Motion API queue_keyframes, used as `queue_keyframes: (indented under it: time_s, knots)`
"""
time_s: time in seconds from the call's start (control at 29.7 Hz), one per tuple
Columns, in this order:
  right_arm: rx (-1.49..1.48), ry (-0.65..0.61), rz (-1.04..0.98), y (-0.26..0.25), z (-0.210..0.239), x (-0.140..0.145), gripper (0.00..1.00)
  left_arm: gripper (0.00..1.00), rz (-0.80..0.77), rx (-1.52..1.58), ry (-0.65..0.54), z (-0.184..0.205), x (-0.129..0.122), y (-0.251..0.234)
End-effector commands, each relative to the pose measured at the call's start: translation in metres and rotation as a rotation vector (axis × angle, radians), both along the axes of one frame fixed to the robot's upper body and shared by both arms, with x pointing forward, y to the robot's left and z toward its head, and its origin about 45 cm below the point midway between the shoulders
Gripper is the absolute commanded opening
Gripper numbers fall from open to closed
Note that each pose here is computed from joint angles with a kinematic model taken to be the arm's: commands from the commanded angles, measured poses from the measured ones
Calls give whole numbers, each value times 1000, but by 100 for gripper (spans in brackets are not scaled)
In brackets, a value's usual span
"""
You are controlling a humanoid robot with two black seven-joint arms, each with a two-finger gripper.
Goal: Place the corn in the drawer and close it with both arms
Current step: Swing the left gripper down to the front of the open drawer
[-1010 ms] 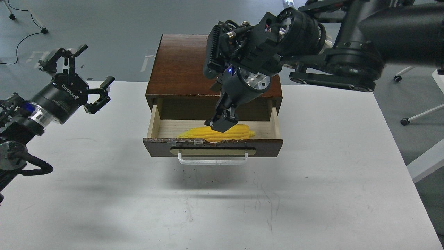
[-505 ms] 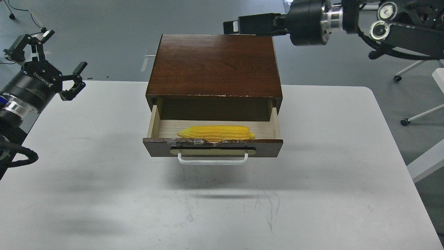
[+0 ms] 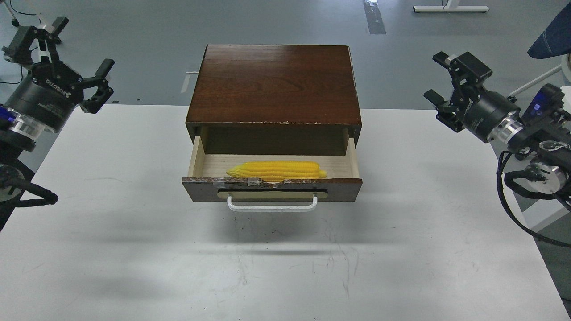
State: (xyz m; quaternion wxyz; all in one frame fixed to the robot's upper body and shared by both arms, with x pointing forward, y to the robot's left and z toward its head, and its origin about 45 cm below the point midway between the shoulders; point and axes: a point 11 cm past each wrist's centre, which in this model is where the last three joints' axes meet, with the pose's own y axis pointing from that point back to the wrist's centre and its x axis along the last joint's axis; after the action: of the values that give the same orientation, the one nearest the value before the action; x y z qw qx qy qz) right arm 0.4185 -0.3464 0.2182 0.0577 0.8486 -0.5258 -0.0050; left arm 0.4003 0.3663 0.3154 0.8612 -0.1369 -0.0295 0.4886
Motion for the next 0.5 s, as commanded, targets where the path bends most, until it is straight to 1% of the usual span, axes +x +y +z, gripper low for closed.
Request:
queue_keyframes:
  time_s: [0.0,0.03,0.07,0.13,0.17,0.2,0.24,0.3,0.37,0.44,0.47]
  knots:
    - [11,27,-3,3,-13,-5,100,100,-166,181,-122,27,-10,-49]
    - [11,30,-4,2,-15,-6,100,100,-232,233,-182,40,-15,-71]
    - [12,30,-3,3,-15,-6,100,100,-258,253,-209,46,-17,-80]
    - [11,33,-3,3,-16,-7,100,100,-361,338,-324,66,-29,-116]
    - [11,33,-3,3,-16,-7,100,100,-388,361,-355,70,-33,-127]
    - [11,31,-3,3,-15,-6,100,100,-434,397,-413,75,-39,-146]
    - [11,31,-3,3,-15,-6,100,100,-435,398,-414,75,-39,-147]
    - [11,33,-3,3,-16,-7,100,100,-509,526,-528,79,-54,-176]
    - [11,37,-4,2,-18,-8,100,100,-558,631,-604,74,-66,-196]
    - [12,41,-6,2,-19,-9,100,99,-588,676,-651,69,-74,-209]
    - [11,40,-7,1,-19,-9,100,97,-616,704,-687,65,-84,-219]
